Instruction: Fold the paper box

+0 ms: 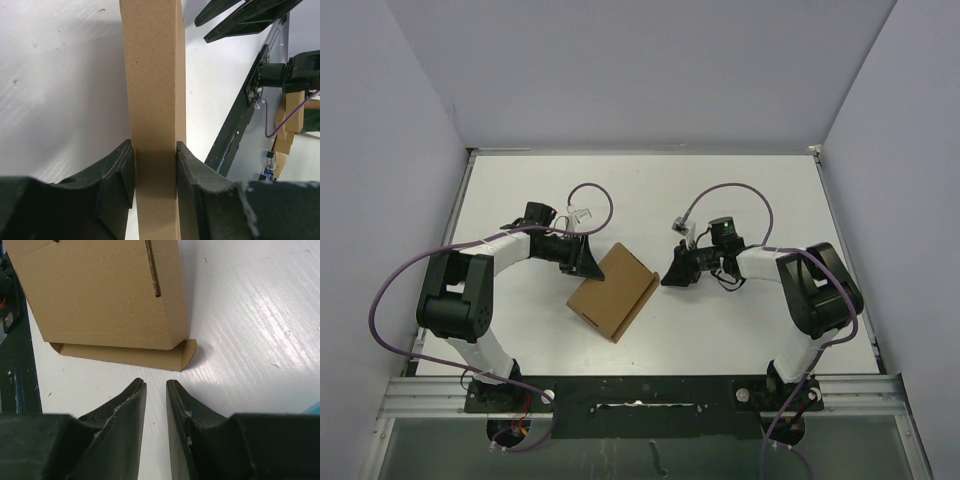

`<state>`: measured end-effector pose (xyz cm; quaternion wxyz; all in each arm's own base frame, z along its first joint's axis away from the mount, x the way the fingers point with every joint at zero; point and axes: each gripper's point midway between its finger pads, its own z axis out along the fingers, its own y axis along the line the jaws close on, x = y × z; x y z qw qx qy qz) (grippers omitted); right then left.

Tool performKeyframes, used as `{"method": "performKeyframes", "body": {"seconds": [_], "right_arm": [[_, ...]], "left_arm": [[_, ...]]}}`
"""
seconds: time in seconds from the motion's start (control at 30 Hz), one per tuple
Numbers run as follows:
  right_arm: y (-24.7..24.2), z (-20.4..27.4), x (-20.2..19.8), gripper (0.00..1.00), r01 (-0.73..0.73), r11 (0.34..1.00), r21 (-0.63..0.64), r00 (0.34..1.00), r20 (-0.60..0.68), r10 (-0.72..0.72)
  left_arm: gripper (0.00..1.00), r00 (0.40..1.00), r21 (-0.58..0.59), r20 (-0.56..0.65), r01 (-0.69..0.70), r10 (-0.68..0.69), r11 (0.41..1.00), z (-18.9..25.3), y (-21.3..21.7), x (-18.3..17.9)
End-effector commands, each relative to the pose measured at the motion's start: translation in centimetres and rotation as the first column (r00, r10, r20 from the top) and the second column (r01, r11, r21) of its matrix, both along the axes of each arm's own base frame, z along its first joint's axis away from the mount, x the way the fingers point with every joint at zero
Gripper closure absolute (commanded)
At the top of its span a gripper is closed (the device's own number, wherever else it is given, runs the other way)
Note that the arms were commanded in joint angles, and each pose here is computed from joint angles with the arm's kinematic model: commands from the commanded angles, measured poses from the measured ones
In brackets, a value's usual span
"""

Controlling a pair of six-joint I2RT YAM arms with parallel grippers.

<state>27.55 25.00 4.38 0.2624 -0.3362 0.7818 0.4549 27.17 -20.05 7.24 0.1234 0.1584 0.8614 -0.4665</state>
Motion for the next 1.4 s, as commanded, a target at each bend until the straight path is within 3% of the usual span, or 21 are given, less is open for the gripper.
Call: {"method": "performKeyframes", "body": {"seconds": [0.0,0.73,1.17,1.37], "right_arm": [[0.3,1.1,1.2,0.75,-0.022,0.999,0.036,0.999,0.034,0.021],[0.9,-1.2,4.0,0.75,0.061,0.997,0.047,0.995,-0.079,-0.057],[1.6,-1.1,3.1,0.86,0.015,0.998,0.055,0.997,-0.08,-0.011],[1.6,-0.9,2.9,0.85,0.008,0.998,0.068,0.996,-0.087,-0.002]], "left_arm": [[0.99,0.998,0.033,0.065,0.015,-0.017,0.999,-0.8,0.1,1.0],[0.99,0.998,0.036,0.059,0.023,-0.025,0.999,-0.9,-0.1,0.9],[0.99,0.998,0.037,0.061,0.022,-0.024,0.999,-0.8,-0.1,1.0],[0.99,0.998,0.038,0.06,0.02,-0.022,0.999,-0.9,-0.1,1.0]]}}
